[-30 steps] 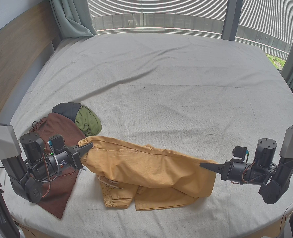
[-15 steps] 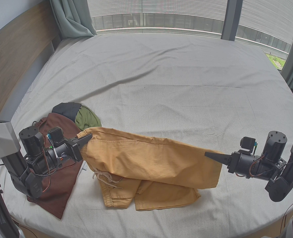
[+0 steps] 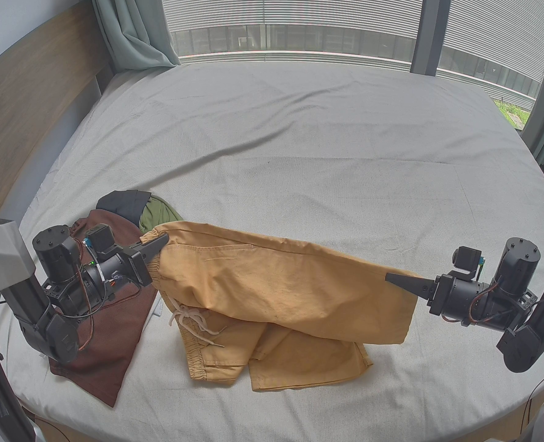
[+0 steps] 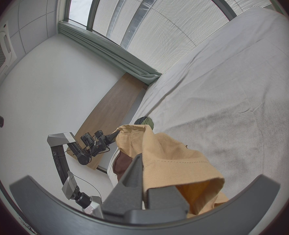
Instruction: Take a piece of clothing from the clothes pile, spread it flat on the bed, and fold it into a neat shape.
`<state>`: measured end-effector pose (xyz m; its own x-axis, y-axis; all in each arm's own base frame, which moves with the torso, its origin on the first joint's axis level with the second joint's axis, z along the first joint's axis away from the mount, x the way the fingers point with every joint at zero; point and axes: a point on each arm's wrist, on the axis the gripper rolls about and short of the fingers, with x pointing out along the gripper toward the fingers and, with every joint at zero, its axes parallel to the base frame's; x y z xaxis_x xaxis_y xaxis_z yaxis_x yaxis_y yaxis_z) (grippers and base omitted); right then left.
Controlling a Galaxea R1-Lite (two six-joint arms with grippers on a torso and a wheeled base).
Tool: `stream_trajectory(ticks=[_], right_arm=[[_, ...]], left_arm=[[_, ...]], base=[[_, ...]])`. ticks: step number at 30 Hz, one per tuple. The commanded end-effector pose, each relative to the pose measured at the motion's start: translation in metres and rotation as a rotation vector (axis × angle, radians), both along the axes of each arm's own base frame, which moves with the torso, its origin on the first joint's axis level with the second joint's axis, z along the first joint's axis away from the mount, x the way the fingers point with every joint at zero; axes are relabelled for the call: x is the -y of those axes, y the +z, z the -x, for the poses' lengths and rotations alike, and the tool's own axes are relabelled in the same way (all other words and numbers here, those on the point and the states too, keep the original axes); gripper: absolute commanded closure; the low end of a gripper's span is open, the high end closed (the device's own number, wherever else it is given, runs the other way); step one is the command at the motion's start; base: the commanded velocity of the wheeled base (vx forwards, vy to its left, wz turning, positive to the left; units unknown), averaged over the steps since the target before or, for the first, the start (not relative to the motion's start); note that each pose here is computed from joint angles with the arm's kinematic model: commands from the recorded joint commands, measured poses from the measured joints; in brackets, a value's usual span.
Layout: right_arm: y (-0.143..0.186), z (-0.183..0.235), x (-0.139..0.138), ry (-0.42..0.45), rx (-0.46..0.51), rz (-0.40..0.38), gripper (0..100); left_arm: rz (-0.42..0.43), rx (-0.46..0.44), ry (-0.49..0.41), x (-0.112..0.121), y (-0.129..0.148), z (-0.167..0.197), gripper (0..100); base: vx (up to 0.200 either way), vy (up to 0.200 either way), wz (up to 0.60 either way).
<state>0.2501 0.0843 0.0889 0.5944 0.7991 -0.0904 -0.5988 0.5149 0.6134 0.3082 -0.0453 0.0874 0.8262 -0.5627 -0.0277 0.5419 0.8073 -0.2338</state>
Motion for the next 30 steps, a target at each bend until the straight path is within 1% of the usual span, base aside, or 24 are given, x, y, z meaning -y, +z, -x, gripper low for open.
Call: stream_trajectory(ticks=[1, 2, 3, 4, 6, 24, 30], right_arm=[[0.005, 0.001, 0.002, -0.006, 0.022, -0.006, 100], [0.006, 0.001, 0.002, -0.005, 0.024, -0.007, 100], [0.006, 0.001, 0.002, -0.005, 0.024, -0.007, 100], [0.010, 0.001, 0.002, -0.005, 0.039, -0.011, 100], [0.011, 0.002, 0.002, -0.006, 0.042, -0.015, 100], [0.023, 0.002, 0.002, -0.008, 0.090, -0.027, 100], [0.029, -0.002, 0.000, -0.069, 0.120, -0.033, 100]], left_arm=[[0.032, 0.023, -0.002, 0.002, 0.012, 0.003, 100], [0.053, 0.021, 0.000, 0.002, 0.015, 0.004, 100], [0.053, 0.021, 0.000, 0.002, 0.015, 0.004, 100], [0.096, 0.016, 0.002, 0.003, 0.022, 0.005, 100], [0.130, 0.019, -0.003, 0.004, 0.029, 0.007, 100], [0.134, 0.029, 0.005, 0.003, 0.031, 0.006, 100], [0.134, 0.029, 0.005, 0.003, 0.031, 0.006, 100]], base=[[0.000, 0.000, 0.00], [0.000, 0.000, 0.00], [0.000, 0.000, 0.00], [0.000, 0.000, 0.00], [0.000, 0.000, 0.00], [0.000, 0.000, 0.00], [0.000, 0.000, 0.00]])
